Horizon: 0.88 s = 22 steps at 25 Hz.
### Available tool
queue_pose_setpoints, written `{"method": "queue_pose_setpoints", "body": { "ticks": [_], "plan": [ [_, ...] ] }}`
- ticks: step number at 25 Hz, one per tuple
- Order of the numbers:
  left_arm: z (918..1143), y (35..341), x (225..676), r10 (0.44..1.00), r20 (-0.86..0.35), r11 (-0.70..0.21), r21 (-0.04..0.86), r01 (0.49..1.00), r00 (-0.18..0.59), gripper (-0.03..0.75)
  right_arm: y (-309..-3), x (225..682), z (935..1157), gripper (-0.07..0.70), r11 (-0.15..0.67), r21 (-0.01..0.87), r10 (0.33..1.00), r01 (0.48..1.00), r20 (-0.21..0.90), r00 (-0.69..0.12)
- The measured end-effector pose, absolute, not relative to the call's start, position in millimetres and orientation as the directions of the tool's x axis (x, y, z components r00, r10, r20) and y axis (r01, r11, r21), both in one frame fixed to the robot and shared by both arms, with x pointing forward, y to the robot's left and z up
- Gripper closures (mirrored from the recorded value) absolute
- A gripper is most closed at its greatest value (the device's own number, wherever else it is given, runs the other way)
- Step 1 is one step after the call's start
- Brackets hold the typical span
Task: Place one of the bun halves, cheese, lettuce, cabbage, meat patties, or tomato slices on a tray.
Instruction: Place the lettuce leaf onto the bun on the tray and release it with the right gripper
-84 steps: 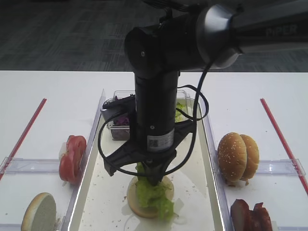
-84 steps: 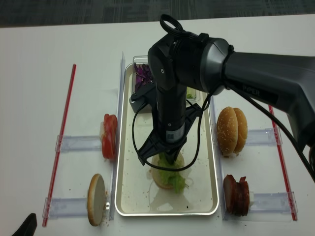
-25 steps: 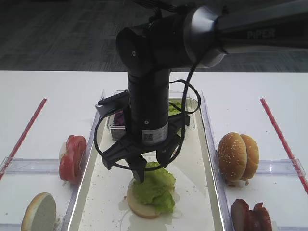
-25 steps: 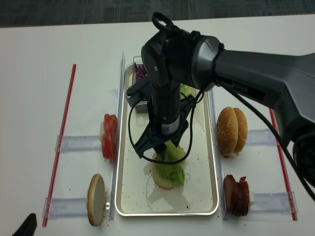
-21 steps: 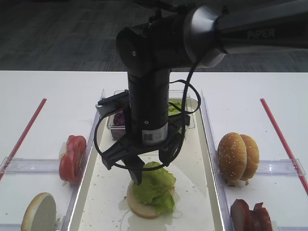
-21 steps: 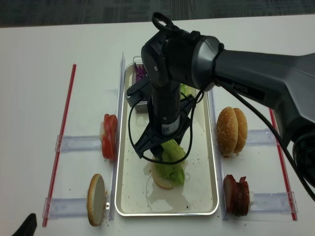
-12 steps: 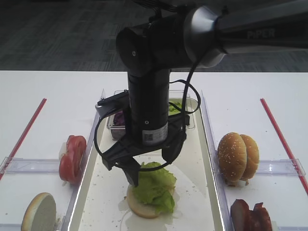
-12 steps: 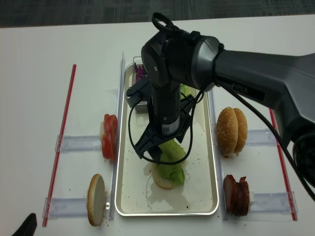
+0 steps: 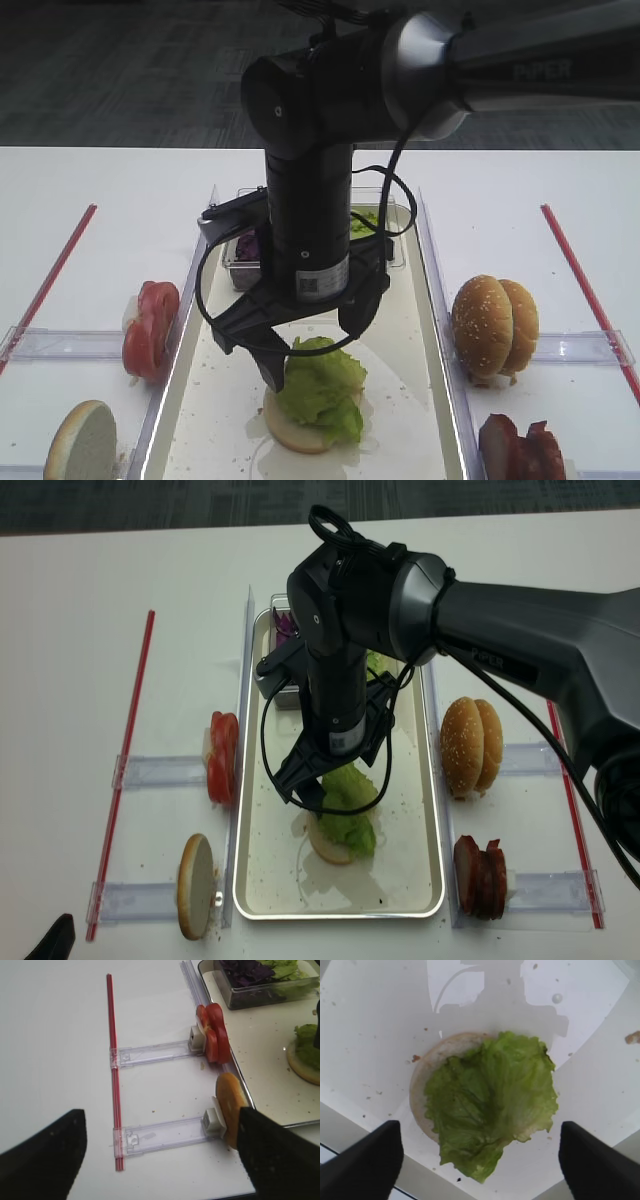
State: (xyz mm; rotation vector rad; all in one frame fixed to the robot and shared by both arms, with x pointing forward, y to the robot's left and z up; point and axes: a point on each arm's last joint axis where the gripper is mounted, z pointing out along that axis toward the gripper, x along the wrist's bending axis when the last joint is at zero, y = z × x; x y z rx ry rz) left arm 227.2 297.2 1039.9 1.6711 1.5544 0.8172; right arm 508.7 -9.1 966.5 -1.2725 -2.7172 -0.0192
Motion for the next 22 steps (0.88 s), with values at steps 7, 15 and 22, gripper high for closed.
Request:
{"method": "queue_pose_setpoints", "body": {
  "ticks": [7,15,22],
  "plan": [
    [1040,297,227,0.997,-0.014,-0.033,0.832,0.553,0.080,0.151,-10,513,969,-0.015,0.654,-0.033,0.755,0.756,0.095,-0.649],
    [1040,297,227,0.997,-0.014,-0.033,0.832,0.553,0.080,0.151,1,530,1004,-0.015,0.652,0.104,0.750,0.751,0.055,-0.659],
    [1040,297,227,0.997,-0.014,-0.033,0.832,0.553,0.080,0.151,1,538,1016,-0.015,0.654,0.151,0.751,0.742,-0.004,-0.661]
  ]
}}
